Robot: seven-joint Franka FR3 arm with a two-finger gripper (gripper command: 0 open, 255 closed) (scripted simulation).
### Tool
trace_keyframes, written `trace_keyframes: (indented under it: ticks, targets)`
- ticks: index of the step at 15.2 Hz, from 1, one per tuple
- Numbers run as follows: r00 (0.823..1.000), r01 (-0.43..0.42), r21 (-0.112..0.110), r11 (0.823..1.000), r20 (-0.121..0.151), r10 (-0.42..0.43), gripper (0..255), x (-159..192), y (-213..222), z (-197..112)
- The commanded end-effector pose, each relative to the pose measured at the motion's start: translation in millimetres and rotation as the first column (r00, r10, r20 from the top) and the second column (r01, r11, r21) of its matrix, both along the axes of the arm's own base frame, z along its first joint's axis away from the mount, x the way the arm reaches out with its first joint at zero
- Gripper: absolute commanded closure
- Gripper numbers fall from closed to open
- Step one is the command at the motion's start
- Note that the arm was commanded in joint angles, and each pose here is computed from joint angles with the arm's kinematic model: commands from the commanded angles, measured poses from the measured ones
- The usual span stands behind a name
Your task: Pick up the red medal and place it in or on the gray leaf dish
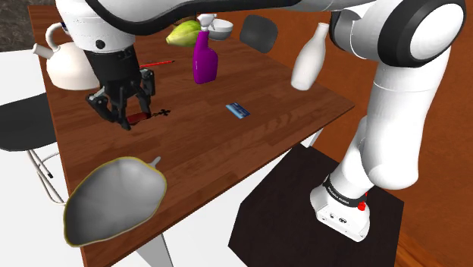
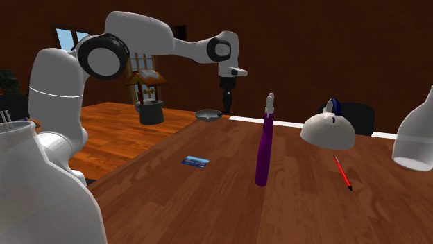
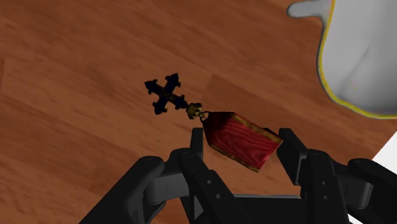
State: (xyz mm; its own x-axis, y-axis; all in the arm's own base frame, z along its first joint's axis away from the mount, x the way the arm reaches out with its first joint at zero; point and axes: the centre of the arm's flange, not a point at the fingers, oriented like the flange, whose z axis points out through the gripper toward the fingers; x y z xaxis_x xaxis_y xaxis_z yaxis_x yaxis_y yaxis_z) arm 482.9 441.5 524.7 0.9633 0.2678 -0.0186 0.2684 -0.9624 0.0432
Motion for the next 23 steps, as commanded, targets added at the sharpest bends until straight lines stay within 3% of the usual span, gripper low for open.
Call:
trace_keyframes:
  ticks: [1, 6, 19, 23]
  targets:
    - [1.000, 0.000, 0.000, 1.000, 0.000, 0.000, 255, 0, 1, 11]
    - [1.000, 0.000, 0.000, 1.000, 0.000, 0.000, 255, 0, 1, 32]
    - [1.000, 0.000, 0.000, 1.000, 0.000, 0.000, 255, -113, 130, 39]
    - [1.000, 0.000, 0.000, 1.000, 0.000, 0.000, 255, -113, 130, 18]
